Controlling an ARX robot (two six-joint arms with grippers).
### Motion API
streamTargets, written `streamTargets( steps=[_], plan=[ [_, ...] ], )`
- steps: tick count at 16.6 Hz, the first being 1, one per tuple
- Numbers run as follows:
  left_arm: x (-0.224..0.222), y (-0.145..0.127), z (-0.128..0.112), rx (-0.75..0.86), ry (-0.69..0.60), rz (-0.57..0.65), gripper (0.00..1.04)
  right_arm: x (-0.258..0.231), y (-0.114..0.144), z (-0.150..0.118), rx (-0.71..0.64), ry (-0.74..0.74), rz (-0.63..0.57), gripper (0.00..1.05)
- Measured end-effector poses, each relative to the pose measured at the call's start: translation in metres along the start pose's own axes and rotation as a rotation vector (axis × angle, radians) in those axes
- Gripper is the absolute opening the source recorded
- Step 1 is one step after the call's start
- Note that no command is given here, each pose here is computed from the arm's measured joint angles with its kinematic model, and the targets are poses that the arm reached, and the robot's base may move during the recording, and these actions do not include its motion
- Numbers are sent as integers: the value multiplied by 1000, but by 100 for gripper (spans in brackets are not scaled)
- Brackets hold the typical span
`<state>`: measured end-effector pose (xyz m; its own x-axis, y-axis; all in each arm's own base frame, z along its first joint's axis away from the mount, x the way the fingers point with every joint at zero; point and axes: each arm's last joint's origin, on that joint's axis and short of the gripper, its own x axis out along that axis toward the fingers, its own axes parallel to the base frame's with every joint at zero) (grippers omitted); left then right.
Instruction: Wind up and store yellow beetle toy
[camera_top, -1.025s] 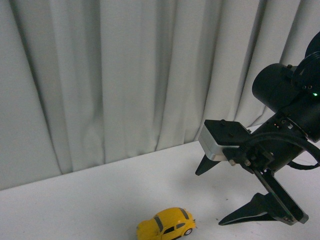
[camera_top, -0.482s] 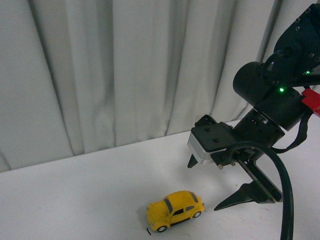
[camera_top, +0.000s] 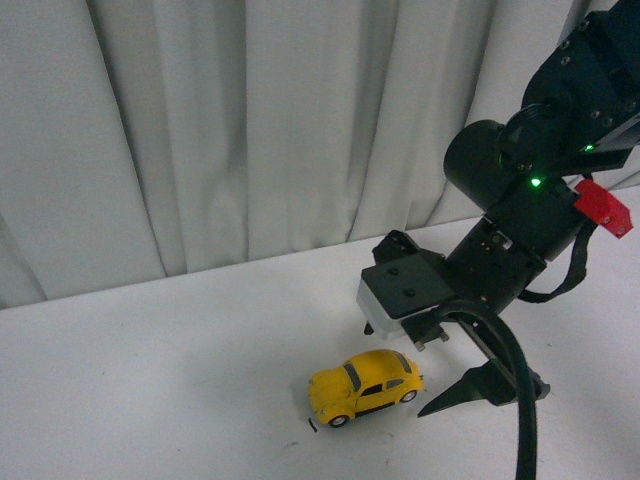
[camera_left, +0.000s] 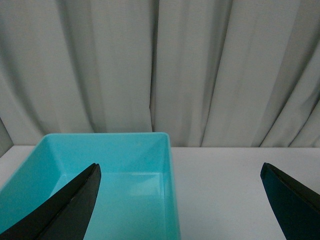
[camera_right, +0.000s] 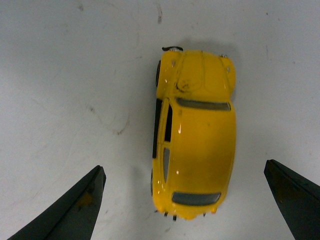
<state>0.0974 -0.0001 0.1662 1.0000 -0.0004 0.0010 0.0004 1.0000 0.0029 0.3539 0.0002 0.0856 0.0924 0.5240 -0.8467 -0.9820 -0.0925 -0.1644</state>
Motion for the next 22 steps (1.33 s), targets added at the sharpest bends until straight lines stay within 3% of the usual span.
streamTargets(
  steps=[6, 14, 18, 22],
  plan=[
    [0, 0, 0, 0, 0, 0, 98, 26, -16, 9, -55, -7, 32, 98],
    [0, 0, 0, 0, 0, 0, 98, 36, -16, 12, -85, 4, 22, 98],
    [0, 0, 0, 0, 0, 0, 98, 40, -16, 17, -105, 0, 25, 65],
    [0, 0, 0, 0, 0, 0, 98, 40, -15, 18, -106, -16, 21, 43]
  ],
)
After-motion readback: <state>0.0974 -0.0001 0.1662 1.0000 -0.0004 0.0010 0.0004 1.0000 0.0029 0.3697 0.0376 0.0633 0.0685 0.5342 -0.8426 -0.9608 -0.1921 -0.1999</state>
